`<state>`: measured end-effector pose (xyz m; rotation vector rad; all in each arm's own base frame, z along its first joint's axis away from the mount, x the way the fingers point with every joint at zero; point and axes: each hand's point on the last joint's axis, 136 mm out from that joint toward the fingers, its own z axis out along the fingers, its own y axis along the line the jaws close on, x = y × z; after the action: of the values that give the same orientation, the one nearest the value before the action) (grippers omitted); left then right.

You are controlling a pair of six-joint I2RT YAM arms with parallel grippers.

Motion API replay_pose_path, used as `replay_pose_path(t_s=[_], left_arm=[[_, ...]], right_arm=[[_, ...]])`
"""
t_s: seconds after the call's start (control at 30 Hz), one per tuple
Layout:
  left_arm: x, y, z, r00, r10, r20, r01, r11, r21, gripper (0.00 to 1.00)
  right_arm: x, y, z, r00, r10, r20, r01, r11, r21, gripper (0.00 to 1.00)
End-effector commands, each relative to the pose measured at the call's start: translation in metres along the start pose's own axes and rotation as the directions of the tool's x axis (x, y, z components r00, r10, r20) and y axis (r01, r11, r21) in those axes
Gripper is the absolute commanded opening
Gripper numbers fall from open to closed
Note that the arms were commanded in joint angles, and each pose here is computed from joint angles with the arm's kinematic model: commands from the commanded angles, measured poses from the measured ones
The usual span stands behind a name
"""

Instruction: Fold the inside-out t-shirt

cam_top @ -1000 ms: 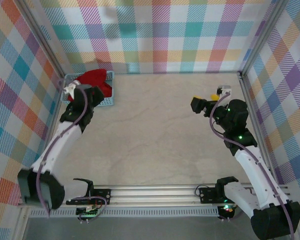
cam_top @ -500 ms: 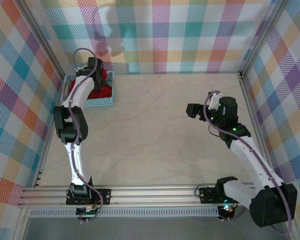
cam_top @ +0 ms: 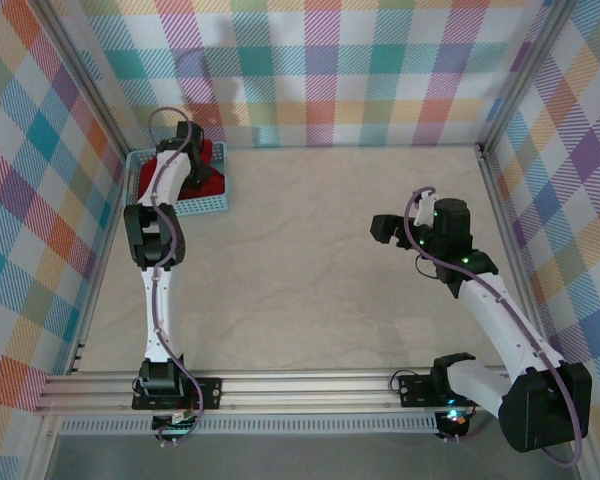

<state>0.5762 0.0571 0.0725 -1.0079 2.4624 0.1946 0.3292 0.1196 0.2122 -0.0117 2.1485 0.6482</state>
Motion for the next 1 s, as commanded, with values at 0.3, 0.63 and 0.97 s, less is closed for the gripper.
replay_pose_path(t_s=[0.3,0.63,0.97], left_arm=[[-0.041,-0.016,-0.054,0.999,-0.039,0.033,0.033,0.985,0.172,0.04],[-0.084,-0.035,-0.190,0.979,-0.083,0.184,-0.009,0.893,0.451,0.00],[-0.083,-0.049,-0.404,0.909,-0.123,0.398,-0.220,0.669,0.710,0.00]], right_arm=[[0.006,0.009,-0.016,1.000,0.021,-0.005,-0.021,1.000,-0.021,1.00],[0.005,0.011,-0.031,0.999,0.044,0.010,-0.044,0.999,-0.011,1.00],[0.010,0.013,-0.048,0.998,0.057,0.027,-0.057,0.998,-0.007,1.00]])
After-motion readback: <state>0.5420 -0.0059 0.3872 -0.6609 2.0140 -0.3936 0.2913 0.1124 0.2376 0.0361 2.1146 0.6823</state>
